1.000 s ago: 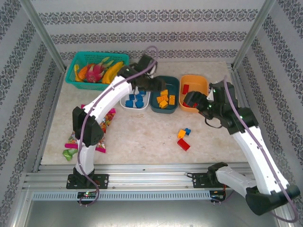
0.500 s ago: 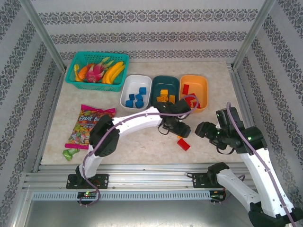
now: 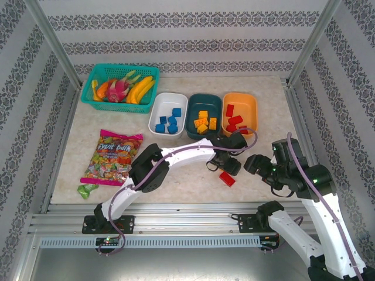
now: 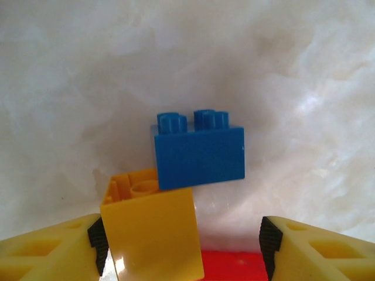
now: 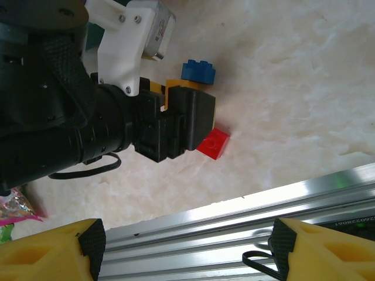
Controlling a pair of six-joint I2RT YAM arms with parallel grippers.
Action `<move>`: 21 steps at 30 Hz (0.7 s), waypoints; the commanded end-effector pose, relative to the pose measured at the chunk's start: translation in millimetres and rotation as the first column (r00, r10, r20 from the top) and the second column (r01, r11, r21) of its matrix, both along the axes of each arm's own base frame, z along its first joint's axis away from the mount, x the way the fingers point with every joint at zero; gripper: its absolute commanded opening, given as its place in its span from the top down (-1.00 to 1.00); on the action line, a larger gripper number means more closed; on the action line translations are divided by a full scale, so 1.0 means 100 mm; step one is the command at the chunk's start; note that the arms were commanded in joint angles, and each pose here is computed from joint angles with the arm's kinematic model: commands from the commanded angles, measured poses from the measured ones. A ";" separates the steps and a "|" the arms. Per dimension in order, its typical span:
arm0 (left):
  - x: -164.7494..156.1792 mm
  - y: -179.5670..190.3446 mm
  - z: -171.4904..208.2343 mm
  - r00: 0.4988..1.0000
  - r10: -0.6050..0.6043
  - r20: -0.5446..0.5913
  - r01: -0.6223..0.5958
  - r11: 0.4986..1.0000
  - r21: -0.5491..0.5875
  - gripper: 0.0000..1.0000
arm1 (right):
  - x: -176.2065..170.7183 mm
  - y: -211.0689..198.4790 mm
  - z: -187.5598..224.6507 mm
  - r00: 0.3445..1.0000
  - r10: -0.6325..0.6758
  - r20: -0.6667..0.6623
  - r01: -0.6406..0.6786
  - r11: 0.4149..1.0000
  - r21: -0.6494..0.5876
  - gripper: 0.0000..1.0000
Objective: Sort the legos into containers by color
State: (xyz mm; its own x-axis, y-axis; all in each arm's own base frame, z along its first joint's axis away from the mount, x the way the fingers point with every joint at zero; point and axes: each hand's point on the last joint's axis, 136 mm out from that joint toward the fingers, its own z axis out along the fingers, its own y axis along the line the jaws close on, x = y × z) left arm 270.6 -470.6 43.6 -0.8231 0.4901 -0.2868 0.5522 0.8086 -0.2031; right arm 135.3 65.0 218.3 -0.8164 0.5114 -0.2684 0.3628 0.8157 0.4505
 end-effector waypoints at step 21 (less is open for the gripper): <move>0.68 0.45 1.02 0.975 0.160 0.152 -0.146 0.984 -0.097 0.33 | 0.57 0.37 0.54 0.956 0.019 0.291 -0.077 0.979 0.187 -0.56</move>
